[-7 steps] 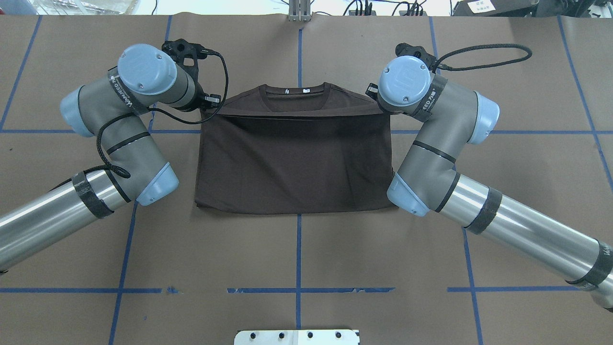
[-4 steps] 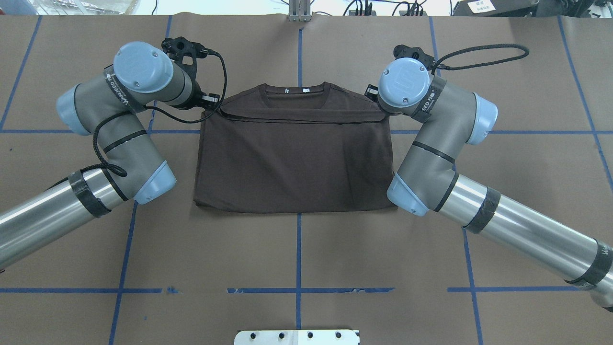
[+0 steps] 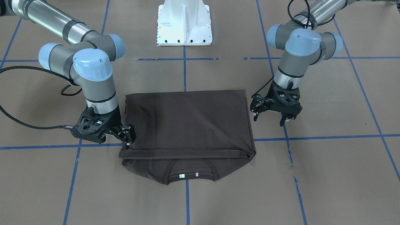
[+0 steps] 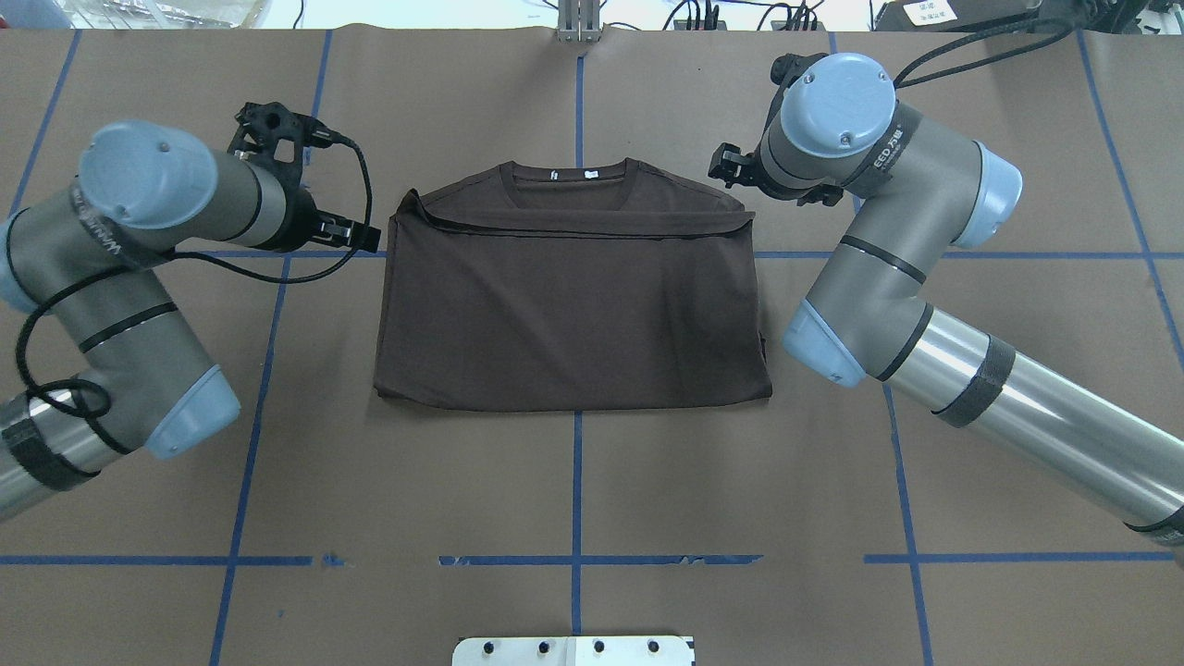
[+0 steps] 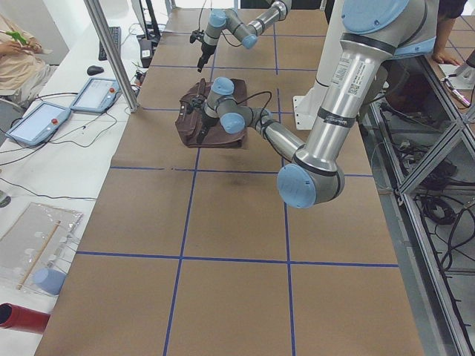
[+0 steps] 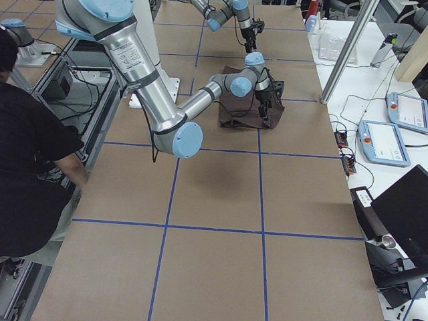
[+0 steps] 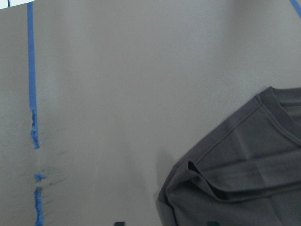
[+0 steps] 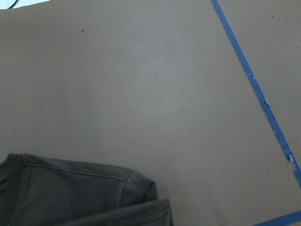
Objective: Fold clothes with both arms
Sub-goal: 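Move the left gripper toward the folded edge while the right arm draws back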
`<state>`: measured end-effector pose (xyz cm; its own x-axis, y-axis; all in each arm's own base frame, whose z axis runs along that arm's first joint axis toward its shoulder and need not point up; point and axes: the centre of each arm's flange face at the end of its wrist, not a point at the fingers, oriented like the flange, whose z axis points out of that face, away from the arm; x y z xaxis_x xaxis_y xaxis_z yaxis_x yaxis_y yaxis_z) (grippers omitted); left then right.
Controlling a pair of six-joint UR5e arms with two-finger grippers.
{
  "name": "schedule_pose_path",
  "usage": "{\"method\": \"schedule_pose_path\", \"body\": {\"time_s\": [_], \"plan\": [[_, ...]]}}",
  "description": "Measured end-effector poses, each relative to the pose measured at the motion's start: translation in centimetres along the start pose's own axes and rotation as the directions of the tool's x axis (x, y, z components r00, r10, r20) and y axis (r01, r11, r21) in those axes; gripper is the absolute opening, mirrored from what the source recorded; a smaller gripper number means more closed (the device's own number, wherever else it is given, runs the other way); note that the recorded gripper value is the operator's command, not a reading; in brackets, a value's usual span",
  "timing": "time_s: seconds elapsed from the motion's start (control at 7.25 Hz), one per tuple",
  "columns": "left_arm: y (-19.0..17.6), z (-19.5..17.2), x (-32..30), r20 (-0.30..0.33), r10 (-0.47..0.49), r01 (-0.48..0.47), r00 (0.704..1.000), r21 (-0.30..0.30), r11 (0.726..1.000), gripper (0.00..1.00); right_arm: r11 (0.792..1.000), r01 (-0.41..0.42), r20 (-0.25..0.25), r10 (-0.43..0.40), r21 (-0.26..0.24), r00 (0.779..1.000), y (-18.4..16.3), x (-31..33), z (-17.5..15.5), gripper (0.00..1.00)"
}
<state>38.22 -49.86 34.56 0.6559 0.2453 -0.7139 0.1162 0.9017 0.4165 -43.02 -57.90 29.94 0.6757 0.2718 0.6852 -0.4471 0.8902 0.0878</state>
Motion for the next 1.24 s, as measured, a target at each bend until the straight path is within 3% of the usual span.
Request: {"method": "schedule_pose_path", "body": {"time_s": [0.14,0.55,0.69,0.83,0.97,1.1,1.24], "plan": [[3.4,-0.9,0.1,-0.047,-0.061,0.060,0.997,-0.020,0.998,0.59,1.000,0.003,0.003,-0.003,-0.001,1.000,-0.1,0.2,-0.2,1.00],[11.4,1.3,4.7,-0.060,-0.295,0.290,0.953,-0.083,0.953,0.53,1.000,0.004,0.005,-0.004,0.000,1.000,-0.2,0.3,-0.3,1.00],[12.9,2.0,6.0,-0.057,-0.330,0.324,0.942,-0.095,0.941,0.53,1.000,0.004,0.005,-0.004,0.001,1.000,-0.2,0.2,-0.4,1.00],[13.5,2.2,6.9,-0.061,-0.348,0.341,0.936,-0.102,0.935,0.45,1.000,0.005,0.006,-0.005,0.001,1.000,-0.3,0.3,-0.4,1.00],[13.7,2.3,7.6,-0.065,-0.358,0.350,0.932,-0.106,0.931,0.16,1.000,0.005,0.005,-0.005,0.001,1.000,-0.2,0.3,-0.4,1.00],[14.0,2.3,8.2,-0.069,-0.364,0.356,0.929,-0.112,0.928,0.00,1.000,0.005,0.005,-0.005,0.002,1.000,-0.2,0.3,-0.4,1.00],[14.2,2.4,8.6,-0.072,-0.367,0.357,0.928,-0.116,0.927,0.00,1.000,0.006,0.005,-0.006,0.002,1.000,-0.2,0.4,-0.4,1.00]]}}
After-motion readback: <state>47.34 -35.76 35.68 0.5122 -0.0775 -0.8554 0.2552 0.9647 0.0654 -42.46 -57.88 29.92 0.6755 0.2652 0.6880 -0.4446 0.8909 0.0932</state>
